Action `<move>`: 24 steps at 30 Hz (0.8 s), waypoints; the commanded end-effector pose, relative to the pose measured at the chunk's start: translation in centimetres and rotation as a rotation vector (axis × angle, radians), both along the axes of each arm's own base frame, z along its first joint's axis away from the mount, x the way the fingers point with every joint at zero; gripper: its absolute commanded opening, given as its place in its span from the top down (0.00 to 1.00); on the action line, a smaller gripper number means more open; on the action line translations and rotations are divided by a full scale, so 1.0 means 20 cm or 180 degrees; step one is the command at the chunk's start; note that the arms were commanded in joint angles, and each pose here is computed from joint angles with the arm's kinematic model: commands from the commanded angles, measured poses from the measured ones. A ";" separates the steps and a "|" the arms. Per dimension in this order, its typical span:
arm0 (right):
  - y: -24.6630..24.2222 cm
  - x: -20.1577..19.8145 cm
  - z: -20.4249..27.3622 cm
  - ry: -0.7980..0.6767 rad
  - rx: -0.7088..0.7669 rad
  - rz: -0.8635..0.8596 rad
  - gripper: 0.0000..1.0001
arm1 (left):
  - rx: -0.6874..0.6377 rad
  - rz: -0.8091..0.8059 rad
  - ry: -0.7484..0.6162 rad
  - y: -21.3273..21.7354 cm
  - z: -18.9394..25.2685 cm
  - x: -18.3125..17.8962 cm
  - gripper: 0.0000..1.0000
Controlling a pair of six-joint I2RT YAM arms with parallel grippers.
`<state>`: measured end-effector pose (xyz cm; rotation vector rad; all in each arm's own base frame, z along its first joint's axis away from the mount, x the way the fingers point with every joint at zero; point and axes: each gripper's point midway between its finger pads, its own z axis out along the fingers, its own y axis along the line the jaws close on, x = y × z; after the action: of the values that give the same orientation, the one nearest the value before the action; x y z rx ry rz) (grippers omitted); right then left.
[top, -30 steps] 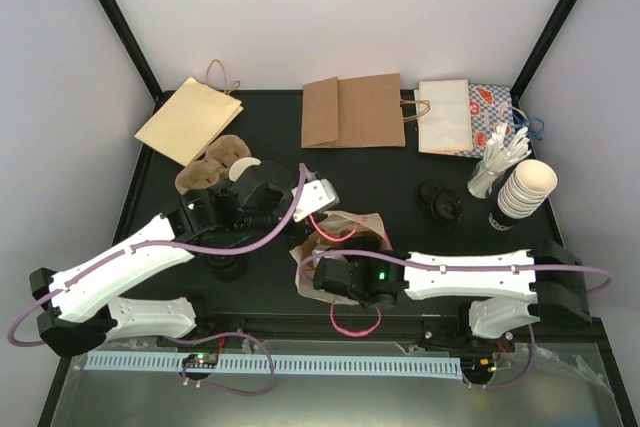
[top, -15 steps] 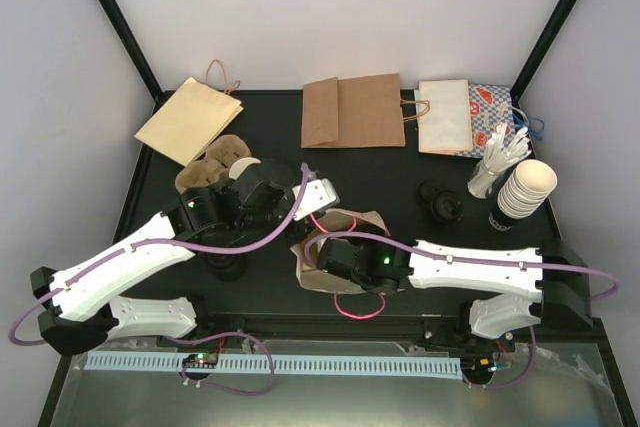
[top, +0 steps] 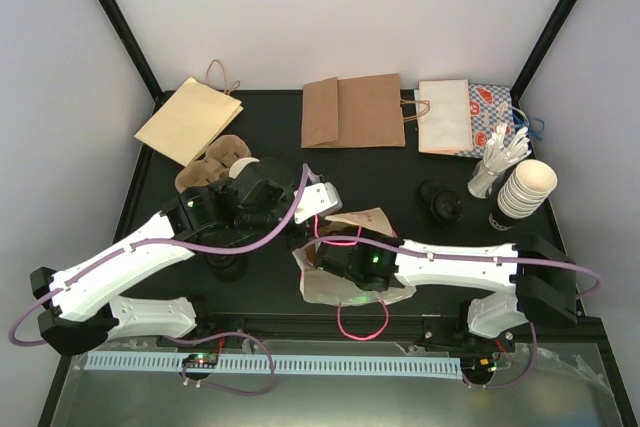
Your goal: Pack the takeout coffee
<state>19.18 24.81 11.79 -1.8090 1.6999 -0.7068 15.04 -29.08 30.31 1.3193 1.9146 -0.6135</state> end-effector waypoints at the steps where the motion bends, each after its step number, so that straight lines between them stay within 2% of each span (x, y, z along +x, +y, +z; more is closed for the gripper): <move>1: 0.03 0.00 -0.05 0.0080 0.0071 0.0035 0.99 | -0.0403 -0.0199 0.0023 -0.06 0.17 -0.06 0.99; 24: 0.07 -0.03 -0.08 0.0248 0.0142 0.0141 0.99 | -0.0668 -0.0392 0.0124 -0.08 0.25 -0.13 0.99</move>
<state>18.42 25.89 10.32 -1.8658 1.7008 -0.6095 13.91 -29.68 30.59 1.3214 1.9269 -0.7211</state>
